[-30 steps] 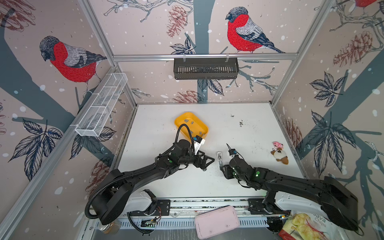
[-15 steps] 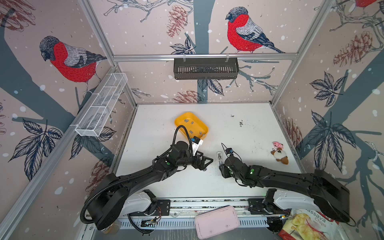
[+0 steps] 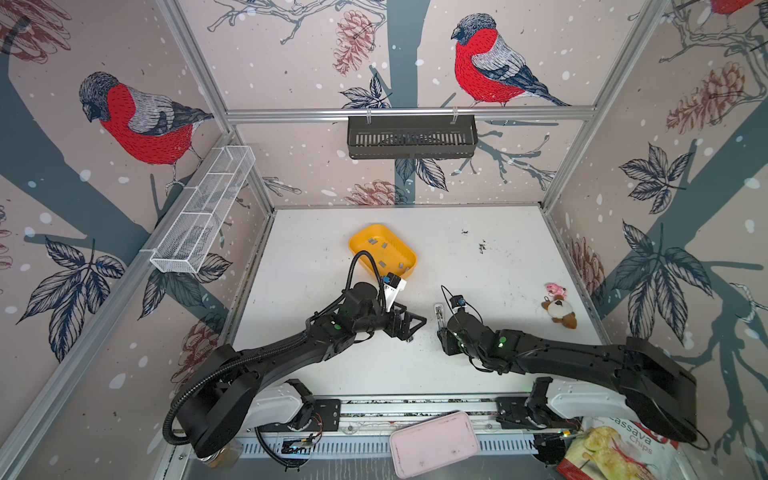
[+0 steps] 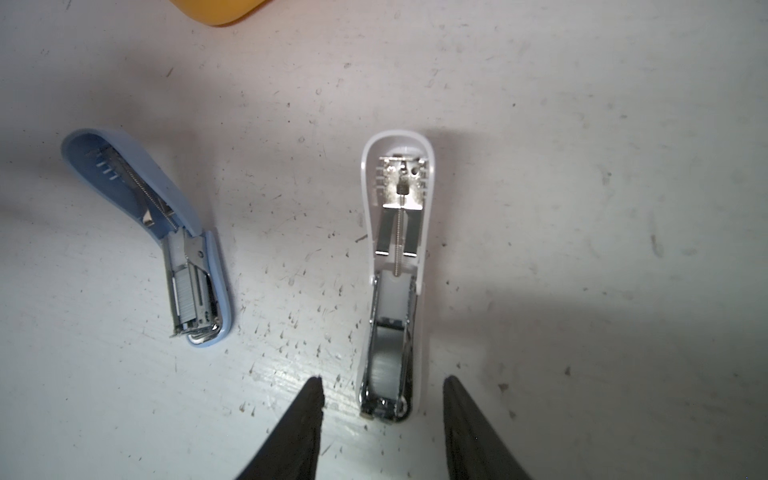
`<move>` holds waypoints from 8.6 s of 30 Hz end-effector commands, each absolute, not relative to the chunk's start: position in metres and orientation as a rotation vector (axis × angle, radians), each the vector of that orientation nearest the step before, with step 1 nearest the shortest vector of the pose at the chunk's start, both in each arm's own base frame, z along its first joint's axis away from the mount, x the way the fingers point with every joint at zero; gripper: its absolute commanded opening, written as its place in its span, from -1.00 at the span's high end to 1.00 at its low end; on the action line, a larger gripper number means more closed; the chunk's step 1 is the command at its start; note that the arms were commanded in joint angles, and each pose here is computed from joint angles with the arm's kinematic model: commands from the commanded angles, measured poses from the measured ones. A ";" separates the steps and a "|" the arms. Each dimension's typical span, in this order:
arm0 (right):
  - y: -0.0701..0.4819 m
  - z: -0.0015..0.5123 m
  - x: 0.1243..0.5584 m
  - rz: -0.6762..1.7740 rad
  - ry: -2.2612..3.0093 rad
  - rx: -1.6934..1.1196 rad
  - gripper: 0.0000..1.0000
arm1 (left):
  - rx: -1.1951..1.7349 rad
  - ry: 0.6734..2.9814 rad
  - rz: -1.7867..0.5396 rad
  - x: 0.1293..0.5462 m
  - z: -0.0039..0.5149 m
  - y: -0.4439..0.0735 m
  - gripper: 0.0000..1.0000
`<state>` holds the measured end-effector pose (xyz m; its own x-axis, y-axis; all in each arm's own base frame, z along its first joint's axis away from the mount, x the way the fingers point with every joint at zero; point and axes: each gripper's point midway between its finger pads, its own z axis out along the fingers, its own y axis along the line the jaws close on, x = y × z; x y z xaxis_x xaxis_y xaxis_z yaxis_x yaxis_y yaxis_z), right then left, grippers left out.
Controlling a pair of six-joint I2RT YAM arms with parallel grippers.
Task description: Load the staples into the stapler
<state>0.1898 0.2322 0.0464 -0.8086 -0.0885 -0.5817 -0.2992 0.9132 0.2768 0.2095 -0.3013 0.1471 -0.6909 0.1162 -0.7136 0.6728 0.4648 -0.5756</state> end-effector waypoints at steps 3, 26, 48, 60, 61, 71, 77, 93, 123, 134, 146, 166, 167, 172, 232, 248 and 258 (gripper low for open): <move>0.233 0.061 0.190 0.496 2.495 -0.250 0.02 | 0.659 2.061 -1.253 0.212 0.171 -0.309 -0.97; 0.226 0.034 0.187 0.422 2.504 -0.298 0.02 | 0.598 2.007 -1.292 0.200 0.170 -0.296 -0.97; 0.209 0.037 0.196 0.336 2.480 -0.247 0.15 | 0.589 2.003 -1.296 0.197 0.179 -0.294 -0.97; 0.188 0.066 0.204 0.496 2.432 -0.052 0.27 | 0.471 2.056 -1.266 0.198 0.175 -0.304 -0.97; 0.188 0.070 0.206 0.530 2.425 -0.031 0.29 | 0.468 2.047 -1.275 0.197 0.176 -0.305 -0.97; 0.197 0.080 0.210 0.682 2.406 -0.044 0.52 | 0.477 2.111 -1.296 0.198 0.167 -0.318 -0.97; 0.197 0.073 0.218 0.675 2.433 -0.067 0.58 | 0.490 2.119 -1.303 0.197 0.165 -0.320 -0.97; 0.204 0.058 0.237 0.659 2.469 -0.181 0.63 | 0.480 2.131 -1.297 0.195 0.160 -0.318 -0.97; 0.202 0.036 0.230 0.644 2.516 -0.189 0.84 | 0.436 2.259 -1.281 0.187 0.138 -0.312 -0.94; 0.201 0.034 0.228 0.632 2.517 -0.187 0.89 | 0.408 2.322 -1.281 0.187 0.127 -0.319 -0.91; 0.200 0.034 0.225 0.627 2.514 -0.186 0.90 | 0.386 2.402 -1.278 0.195 0.107 -0.337 -0.95; 0.204 0.034 0.226 0.612 2.514 -0.209 0.91 | 0.262 2.496 -1.242 0.212 0.077 -0.350 -0.38; 0.204 0.034 0.226 0.610 2.514 -0.211 0.91 | 0.259 2.496 -1.243 0.213 0.077 -0.352 -0.35; 0.203 0.034 0.226 0.574 2.514 -0.217 0.91 | 0.289 2.467 -1.282 0.214 0.085 -0.359 -0.14; 0.166 0.070 0.216 0.733 2.404 -0.078 0.61 | 1.372 2.143 -0.750 0.215 0.052 -0.385 -0.44; 0.158 0.066 0.220 0.741 2.409 -0.020 0.68 | 1.440 2.239 -0.721 0.205 0.027 -0.376 0.16; 0.157 0.071 0.220 0.775 2.396 0.007 0.69 | 1.432 2.253 -0.654 0.212 0.024 -0.382 0.40</move>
